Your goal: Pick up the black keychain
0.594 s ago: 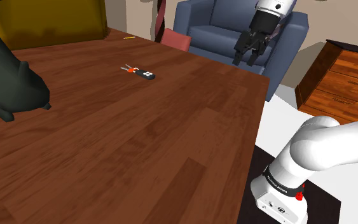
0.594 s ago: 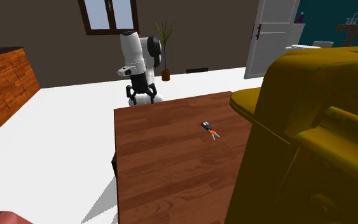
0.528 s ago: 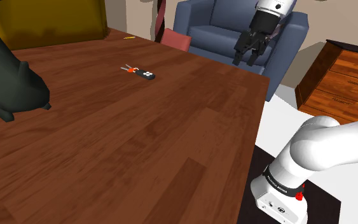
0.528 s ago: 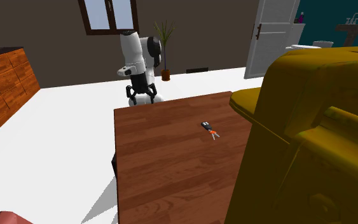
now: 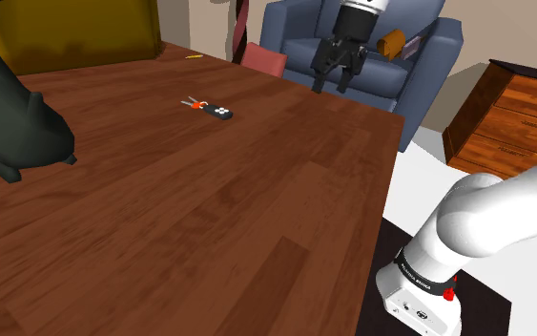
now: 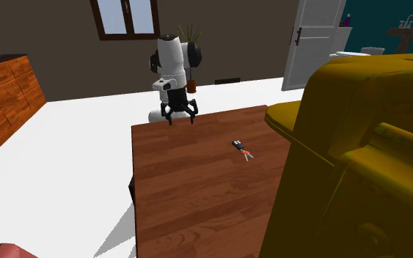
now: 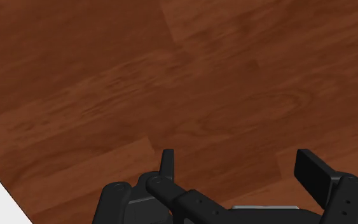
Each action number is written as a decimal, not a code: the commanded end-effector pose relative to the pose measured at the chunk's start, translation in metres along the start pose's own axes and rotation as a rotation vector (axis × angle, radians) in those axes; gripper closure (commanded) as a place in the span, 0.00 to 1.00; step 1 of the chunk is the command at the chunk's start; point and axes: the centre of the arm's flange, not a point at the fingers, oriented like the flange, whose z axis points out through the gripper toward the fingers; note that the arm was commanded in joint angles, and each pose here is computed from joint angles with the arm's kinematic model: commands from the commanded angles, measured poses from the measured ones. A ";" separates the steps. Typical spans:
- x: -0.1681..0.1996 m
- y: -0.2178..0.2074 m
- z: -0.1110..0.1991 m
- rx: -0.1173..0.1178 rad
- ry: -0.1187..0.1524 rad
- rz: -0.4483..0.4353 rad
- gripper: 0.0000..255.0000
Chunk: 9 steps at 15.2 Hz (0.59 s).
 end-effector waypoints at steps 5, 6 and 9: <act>0.039 -0.077 0.006 -0.025 -0.026 -0.042 0.00; 0.045 -0.089 0.008 -0.029 -0.031 -0.049 0.00; 0.063 -0.127 0.012 -0.042 -0.044 -0.070 0.00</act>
